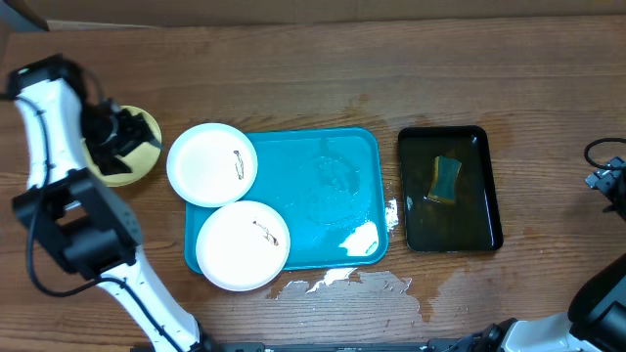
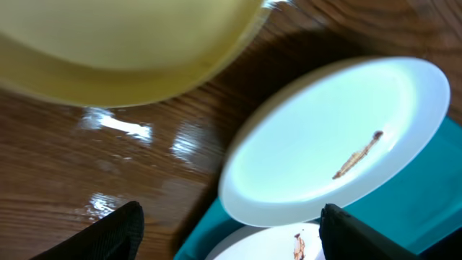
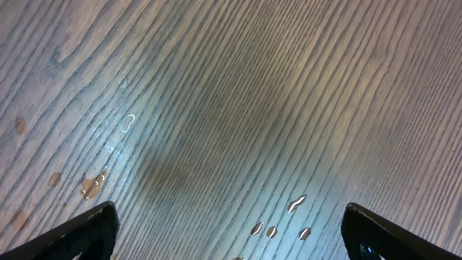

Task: Clean dirty plates on tray and stack at the side
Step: 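Carry the yellow plate to the table's far left and set it down, then reach the left gripper to the upper white plate and grip its rim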

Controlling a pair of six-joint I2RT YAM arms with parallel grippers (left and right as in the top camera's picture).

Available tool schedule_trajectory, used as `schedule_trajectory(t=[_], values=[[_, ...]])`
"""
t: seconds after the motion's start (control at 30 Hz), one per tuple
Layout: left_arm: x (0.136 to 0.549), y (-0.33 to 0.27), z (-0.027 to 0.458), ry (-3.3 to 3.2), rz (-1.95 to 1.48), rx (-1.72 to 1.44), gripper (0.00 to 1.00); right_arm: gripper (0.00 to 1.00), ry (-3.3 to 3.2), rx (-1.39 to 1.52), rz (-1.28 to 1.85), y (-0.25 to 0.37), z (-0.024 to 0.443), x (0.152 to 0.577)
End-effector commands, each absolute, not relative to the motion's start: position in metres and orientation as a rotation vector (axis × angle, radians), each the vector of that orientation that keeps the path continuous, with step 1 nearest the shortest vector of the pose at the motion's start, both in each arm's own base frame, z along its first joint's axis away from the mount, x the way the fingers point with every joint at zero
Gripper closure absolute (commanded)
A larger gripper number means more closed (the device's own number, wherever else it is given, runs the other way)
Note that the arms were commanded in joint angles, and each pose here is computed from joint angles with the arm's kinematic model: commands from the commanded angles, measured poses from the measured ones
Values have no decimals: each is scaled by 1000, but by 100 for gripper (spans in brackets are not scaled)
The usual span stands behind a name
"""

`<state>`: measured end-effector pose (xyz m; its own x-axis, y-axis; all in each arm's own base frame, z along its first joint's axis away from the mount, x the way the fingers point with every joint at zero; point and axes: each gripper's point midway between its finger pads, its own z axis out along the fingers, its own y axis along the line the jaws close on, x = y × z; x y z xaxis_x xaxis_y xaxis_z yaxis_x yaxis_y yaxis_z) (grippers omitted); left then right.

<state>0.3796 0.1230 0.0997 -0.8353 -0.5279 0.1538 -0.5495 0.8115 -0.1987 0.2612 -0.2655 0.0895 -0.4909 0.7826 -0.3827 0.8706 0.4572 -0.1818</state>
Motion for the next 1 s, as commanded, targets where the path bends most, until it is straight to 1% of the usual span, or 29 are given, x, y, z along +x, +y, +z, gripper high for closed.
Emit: schedule_trajectory(t=[0.0,0.2,0.23,0.33,0.43,0.53,0.63,0.7,0.83,0.87,0.97], values=[[382,105,97,-2927,184,746,20,0,2417,1418,-521,-269,103,267],[384,96,96,-2941,67,681,21,0,2417,1418,-521,-269,103,267],[384,96,96,-2942,67,676,21,0,2417,1418,-521,-269,103,267],[383,98,95,-2949,59,633,28,0,2417,1418,-521,-269,103,267],[381,101,94,-2945,20,626,28,0,2417,1418,-521,-269,103,267],[379,101,88,-2938,22,621,28,0,2417,1418,-521,-269,103,267],[375,100,79,-2921,24,618,32,0,2417,1418,-521,-269,103,267],[372,99,67,-2912,25,616,32,0,2417,1418,-521,-269,103,267],[370,94,50,-2905,64,618,43,0,2417,1418,-521,-269,103,267],[372,87,49,-2906,111,615,48,0,2417,1418,-521,-269,103,267],[376,72,50,-2906,224,615,50,0,2417,1418,-521,-269,103,267]])
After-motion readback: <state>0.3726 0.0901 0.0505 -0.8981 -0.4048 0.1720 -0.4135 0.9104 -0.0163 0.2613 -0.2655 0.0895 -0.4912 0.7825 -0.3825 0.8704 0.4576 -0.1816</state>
